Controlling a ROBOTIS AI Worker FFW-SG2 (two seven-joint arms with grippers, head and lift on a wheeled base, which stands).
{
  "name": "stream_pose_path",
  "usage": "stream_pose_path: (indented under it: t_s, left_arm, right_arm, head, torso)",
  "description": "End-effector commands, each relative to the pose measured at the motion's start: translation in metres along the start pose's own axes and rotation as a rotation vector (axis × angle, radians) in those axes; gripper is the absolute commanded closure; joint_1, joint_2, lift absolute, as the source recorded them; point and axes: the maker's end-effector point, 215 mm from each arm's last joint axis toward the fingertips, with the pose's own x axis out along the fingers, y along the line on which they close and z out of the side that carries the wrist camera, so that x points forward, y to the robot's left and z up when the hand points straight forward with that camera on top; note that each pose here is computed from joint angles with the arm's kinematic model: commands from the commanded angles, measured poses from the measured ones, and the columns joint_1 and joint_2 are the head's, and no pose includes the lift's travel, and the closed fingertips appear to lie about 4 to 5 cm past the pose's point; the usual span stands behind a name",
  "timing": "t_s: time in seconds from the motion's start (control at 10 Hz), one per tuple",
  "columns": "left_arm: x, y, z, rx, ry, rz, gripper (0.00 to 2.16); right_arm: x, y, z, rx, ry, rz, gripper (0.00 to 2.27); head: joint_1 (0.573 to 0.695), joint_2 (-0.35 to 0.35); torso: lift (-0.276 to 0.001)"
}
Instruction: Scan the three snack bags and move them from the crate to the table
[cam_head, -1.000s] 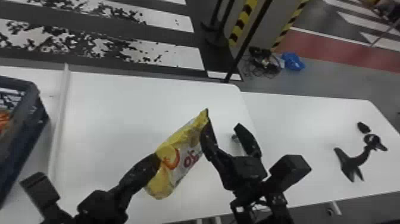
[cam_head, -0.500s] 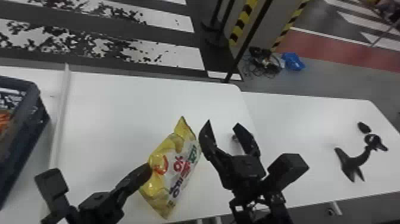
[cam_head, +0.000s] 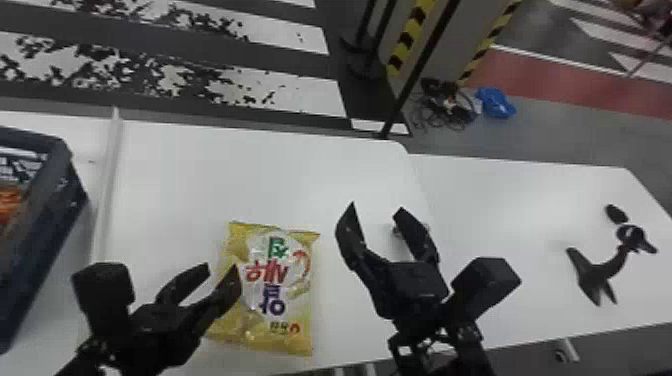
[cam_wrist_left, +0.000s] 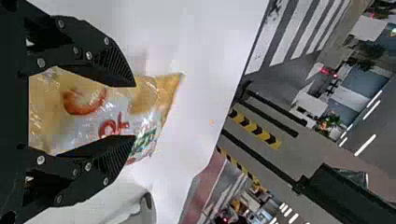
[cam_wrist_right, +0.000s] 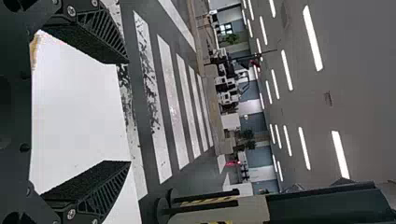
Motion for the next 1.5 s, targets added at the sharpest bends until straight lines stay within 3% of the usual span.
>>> stream_pose_path:
  t_s: [0.0,0.2,0.5,0.7,1.1,1.2,1.4]
  left_arm:
    - [0.001,0.002,0.018,0.159,-0.045,0.07,0.02]
    - [-0.01,0.013,0.05,0.197,-0.113,0.124,0.02]
    - [-0.08,0.029,0.129,0.231,-0.316,0.196,0.02]
    - [-0.123,0.053,0.161,0.272,-0.4,0.288,0.02]
    - [-0.163,0.099,0.171,0.266,-0.44,0.39,0.02]
    - [-0.169,0.107,0.174,0.261,-0.442,0.397,0.02]
    - [-0.177,0.121,0.174,0.271,-0.421,0.387,0.02]
  right_arm:
    - [0.0,0.0,0.0,0.0,0.001,0.0,0.12]
    - [-0.002,0.001,0.0,-0.001,0.003,0.003,0.12]
    - [-0.003,0.002,-0.009,-0.016,0.034,0.013,0.12]
    - [-0.003,0.008,-0.028,-0.029,0.099,0.048,0.09]
    - [-0.024,0.042,-0.088,-0.044,0.295,0.22,0.11]
    - [-0.035,0.064,-0.108,-0.084,0.347,0.286,0.12]
    - [-0.052,0.098,-0.134,-0.174,0.39,0.362,0.12]
  head:
    - [0.695,-0.313]
    - [0.695,-0.29]
    - [0.695,-0.225]
    - [0.695,-0.168]
    - [0.695,0.024]
    - [0.695,0.046]
    - [0.695,0.152]
  torso:
    - [-0.062]
    - [-0.062]
    - [-0.062]
    - [-0.062]
    - [-0.062]
    - [-0.062]
    - [-0.062]
